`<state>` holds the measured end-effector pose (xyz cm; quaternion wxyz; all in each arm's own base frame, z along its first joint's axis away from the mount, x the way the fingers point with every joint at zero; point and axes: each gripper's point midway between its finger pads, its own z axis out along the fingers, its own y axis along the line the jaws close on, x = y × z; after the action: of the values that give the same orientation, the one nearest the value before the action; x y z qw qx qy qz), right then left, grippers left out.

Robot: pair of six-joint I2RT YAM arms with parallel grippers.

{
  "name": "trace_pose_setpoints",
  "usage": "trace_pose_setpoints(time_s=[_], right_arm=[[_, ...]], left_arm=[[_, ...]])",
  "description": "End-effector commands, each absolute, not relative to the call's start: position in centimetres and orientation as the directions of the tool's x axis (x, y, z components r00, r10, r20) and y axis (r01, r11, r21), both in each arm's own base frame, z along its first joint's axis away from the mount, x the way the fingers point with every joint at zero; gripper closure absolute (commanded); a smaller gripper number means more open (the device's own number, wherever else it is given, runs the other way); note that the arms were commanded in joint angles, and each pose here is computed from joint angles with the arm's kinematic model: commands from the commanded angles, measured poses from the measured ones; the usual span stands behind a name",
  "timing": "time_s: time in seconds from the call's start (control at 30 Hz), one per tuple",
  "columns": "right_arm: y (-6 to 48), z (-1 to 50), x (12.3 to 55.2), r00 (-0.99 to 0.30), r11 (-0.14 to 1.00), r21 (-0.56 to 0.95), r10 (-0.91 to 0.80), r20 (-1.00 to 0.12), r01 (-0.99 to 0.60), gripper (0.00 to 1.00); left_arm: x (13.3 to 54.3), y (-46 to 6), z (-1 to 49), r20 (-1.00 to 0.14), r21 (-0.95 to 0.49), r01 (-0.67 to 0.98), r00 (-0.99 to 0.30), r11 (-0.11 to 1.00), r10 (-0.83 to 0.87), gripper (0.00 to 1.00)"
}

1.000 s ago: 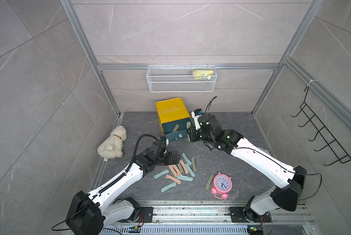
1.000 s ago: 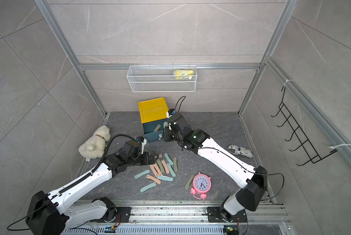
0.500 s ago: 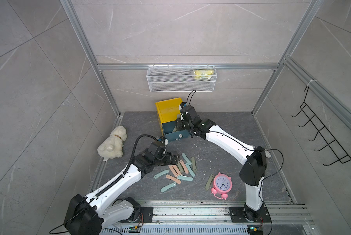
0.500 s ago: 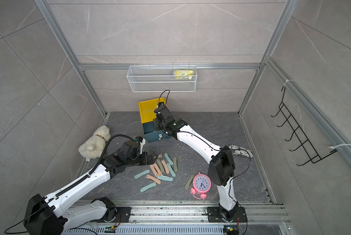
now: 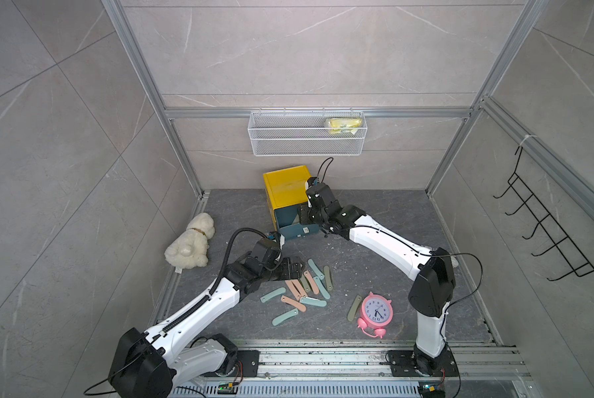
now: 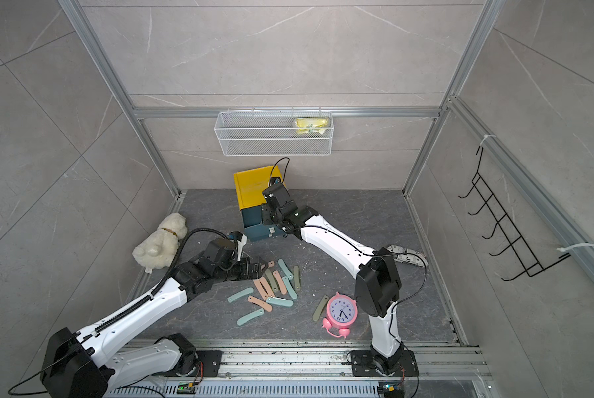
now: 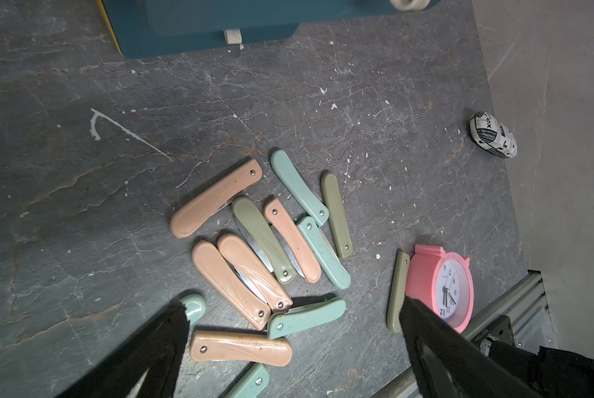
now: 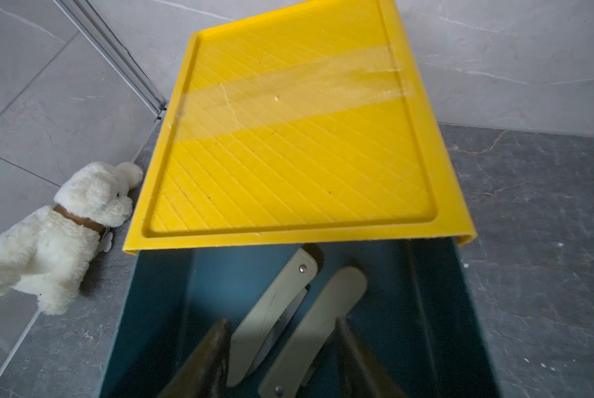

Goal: Place the fruit knives into the drawer by color
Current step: Place the fruit knife in the drawer, then pick up the fruit knife from the center of the board.

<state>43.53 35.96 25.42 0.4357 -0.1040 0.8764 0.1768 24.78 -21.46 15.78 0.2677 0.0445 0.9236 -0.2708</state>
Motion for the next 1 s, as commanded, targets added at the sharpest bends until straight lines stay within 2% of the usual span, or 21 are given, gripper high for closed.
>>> trace_pose_setpoints(time_s=[0.0, 0.17, 0.33, 0.5, 0.67, 0.97], right_arm=[[34.4, 30.2, 42.5, -0.538, 0.906, 0.266, 0.051, -0.841, -0.329, 0.47], [29.9, 31.5, 39.4, -0.526, 0.921, 0.275, 0.095, -0.845, -0.275, 0.46], [24.1, 28.2, 35.3, -0.559, 0.949, 0.261, 0.121, -0.82, -0.178, 0.47], [19.0, 25.6, 31.4, -0.578, 0.963, 0.253, 0.156, -0.801, -0.09, 0.46], [15.8, 24.1, 29.3, -0.586, 0.973, 0.227, 0.163, -0.794, -0.037, 0.45], [13.7, 23.7, 27.8, -0.572, 0.974, 0.226, 0.181, -0.8, -0.008, 0.45]], left_arm=[[24.9, -22.8, 17.4, -0.531, -0.504, 0.288, -0.847, 0.815, -0.03, 0.01], [24.5, -24.7, 17.3, -0.503, -0.515, 0.309, -0.864, 0.8, 0.009, 0.04], [24.3, -28.0, 15.5, -0.461, -0.497, 0.338, -0.883, 0.799, 0.086, 0.12], [23.9, -32.7, 13.0, -0.417, -0.48, 0.376, -0.893, 0.792, 0.172, 0.15], [23.7, -35.5, 10.1, -0.374, -0.442, 0.384, -0.9, 0.811, 0.222, 0.18], [23.5, -36.8, 6.6, -0.329, -0.348, 0.385, -0.904, 0.855, 0.273, 0.24]])
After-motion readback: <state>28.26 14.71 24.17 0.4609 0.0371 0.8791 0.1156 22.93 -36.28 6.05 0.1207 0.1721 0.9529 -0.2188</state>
